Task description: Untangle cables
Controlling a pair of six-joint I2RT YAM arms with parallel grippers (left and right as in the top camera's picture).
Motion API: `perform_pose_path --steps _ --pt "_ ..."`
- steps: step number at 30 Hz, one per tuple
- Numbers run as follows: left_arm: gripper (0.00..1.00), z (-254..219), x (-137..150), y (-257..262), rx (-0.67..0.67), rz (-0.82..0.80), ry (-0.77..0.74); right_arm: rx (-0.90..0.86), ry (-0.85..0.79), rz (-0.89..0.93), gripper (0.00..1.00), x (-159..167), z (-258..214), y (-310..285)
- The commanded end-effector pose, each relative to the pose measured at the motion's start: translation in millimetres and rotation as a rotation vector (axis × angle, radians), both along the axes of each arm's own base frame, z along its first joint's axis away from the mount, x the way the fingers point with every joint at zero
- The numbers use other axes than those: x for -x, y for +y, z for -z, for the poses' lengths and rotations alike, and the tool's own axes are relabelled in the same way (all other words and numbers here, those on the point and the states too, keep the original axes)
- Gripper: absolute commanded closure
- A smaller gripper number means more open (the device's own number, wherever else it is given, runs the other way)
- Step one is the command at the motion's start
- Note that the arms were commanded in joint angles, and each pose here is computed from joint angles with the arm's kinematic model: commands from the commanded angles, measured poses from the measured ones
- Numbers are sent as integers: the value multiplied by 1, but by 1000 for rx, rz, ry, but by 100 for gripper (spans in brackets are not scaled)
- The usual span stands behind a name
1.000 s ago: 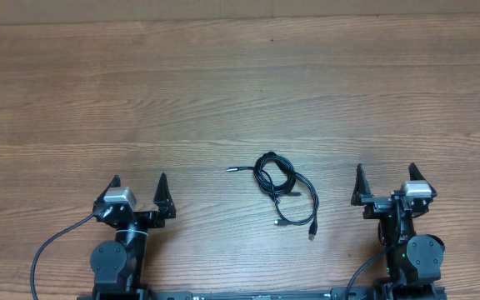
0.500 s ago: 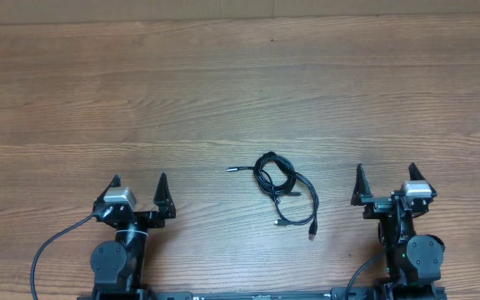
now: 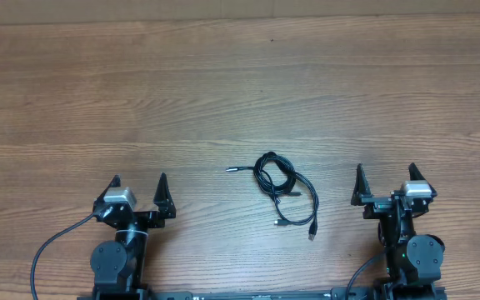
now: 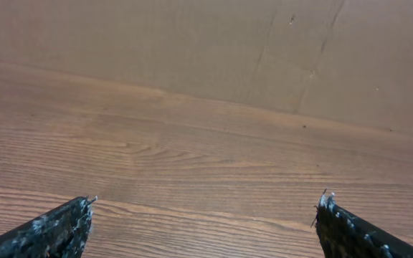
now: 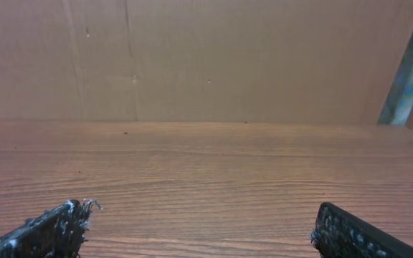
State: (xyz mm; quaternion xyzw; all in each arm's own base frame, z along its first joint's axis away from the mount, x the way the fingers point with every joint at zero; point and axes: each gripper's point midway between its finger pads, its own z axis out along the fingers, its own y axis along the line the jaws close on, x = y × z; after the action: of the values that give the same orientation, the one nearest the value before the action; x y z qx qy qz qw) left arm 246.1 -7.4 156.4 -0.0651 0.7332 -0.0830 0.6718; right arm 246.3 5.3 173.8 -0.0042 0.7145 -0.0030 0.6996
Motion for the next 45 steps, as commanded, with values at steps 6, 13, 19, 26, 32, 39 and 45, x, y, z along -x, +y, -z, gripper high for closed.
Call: perform_pose_path --steps 6,13,19,26,32,39,45 --pt "1 0 0 -3 15 11 -6 1 -6 -5 0 0 2 1" --pt "0 0 0 -1 11 1 -7 1 -6 -5 0 0 2 1" --pt "1 0 0 4 17 -26 -7 1 -6 -5 0 0 2 1" --pt "0 0 0 -5 23 25 -4 1 -6 -5 0 0 2 1" --pt "0 -2 1 -5 23 26 -1 1 -6 -5 0 0 2 1" --pt "0 -19 5 -5 -86 32 -21 1 -6 -5 0 0 2 1" --pt "0 -40 11 -2 -109 18 -37 1 -6 -5 0 0 2 1"
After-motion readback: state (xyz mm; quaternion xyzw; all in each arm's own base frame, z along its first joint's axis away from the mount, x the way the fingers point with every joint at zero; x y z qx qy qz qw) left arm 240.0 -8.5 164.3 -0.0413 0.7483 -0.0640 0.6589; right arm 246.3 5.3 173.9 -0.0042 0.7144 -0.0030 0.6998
